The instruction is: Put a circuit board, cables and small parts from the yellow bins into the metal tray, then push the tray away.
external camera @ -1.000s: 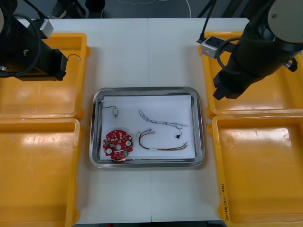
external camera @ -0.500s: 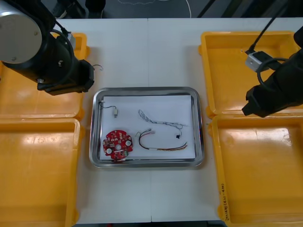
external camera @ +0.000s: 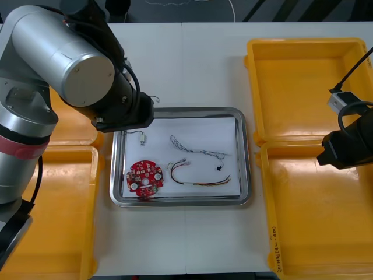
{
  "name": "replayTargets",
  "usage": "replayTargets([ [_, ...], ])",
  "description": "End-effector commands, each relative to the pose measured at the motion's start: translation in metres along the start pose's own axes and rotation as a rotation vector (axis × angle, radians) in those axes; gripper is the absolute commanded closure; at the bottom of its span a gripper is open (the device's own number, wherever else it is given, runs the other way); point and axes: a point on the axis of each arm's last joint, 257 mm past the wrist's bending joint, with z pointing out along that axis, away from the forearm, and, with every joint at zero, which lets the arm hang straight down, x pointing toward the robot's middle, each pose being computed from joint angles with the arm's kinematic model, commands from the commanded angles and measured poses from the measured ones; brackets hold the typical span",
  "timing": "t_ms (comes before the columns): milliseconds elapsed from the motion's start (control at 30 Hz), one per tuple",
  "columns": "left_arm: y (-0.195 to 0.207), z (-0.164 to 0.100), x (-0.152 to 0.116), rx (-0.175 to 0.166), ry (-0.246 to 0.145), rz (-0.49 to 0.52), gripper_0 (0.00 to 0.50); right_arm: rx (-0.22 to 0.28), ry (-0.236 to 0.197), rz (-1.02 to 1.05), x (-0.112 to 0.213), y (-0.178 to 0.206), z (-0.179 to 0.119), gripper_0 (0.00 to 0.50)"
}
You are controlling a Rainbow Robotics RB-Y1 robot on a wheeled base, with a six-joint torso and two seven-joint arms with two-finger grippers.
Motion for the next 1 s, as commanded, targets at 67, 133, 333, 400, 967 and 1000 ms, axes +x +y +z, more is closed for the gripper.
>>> replayTargets([
  [67,-0.025,0.012,0.007,-0.015,0.013,-0.002,0.5,0.061,-0.009,0.065,0.01,-0.021,-0.003,0.0],
  [133,-0.021,0.021,0.011,-0.043,0.031,0.003,0.5,0.059,-0.01,0.082,0.01,-0.02,0.0,0.0],
  [333,-0.019,0.035,0.02,-0.073,0.071,0.025,0.5,0.046,-0.012,0.121,0.012,-0.017,0.005,0.0],
  [400,-0.019,0.038,0.022,-0.078,0.079,0.033,0.5,0.031,-0.012,0.139,0.013,-0.015,0.006,0.0],
  [967,-0.015,0.062,0.023,-0.097,0.108,0.086,0.5,0.001,-0.021,0.181,0.012,-0.008,0.009,0.0],
  [1000,-0.016,0.064,0.022,-0.095,0.105,0.089,0.5,0.001,-0.021,0.183,0.012,-0.008,0.009,0.0],
])
